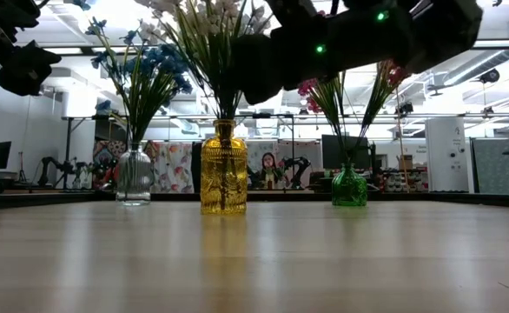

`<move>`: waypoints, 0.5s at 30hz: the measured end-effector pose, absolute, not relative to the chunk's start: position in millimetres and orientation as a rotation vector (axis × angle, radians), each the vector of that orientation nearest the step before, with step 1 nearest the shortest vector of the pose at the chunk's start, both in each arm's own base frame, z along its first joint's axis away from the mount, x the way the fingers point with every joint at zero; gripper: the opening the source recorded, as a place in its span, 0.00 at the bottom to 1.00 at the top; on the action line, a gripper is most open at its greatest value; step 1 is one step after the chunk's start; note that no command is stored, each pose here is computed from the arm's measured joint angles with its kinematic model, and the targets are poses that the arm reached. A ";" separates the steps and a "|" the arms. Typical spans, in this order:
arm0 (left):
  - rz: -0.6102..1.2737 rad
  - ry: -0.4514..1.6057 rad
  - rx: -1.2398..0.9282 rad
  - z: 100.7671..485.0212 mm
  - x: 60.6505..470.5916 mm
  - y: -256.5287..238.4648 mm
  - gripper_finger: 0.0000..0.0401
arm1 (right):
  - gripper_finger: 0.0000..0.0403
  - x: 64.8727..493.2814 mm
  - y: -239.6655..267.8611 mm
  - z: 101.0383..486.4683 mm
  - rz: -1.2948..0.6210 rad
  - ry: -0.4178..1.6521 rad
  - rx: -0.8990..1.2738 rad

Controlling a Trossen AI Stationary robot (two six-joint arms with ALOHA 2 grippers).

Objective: Sort flowers into vase by color
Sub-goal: Put the white flowers into the yellow vase, then return to Home Position

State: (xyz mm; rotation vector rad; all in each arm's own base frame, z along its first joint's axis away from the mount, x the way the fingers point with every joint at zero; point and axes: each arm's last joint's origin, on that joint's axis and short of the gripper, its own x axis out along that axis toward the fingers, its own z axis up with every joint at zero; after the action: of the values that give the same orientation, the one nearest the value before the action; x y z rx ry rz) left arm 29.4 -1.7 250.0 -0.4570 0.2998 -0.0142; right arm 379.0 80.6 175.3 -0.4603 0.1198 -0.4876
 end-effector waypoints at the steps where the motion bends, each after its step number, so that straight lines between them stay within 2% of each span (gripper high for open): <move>1: -0.014 0.300 -0.457 250.0 29.4 -1.7 0.59 | 0.51 377.9 83.4 175.2 -0.499 0.125 -0.468; 15: -0.008 0.299 -0.445 249.9 29.4 -1.5 0.59 | 0.51 340.3 149.6 174.9 -0.840 0.318 -0.650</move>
State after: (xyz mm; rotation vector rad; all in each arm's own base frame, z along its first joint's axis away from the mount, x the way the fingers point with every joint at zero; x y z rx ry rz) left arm 29.4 -1.5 249.9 -0.4449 0.2988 -0.0075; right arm 340.3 149.6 174.9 -0.6503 0.3181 -0.8403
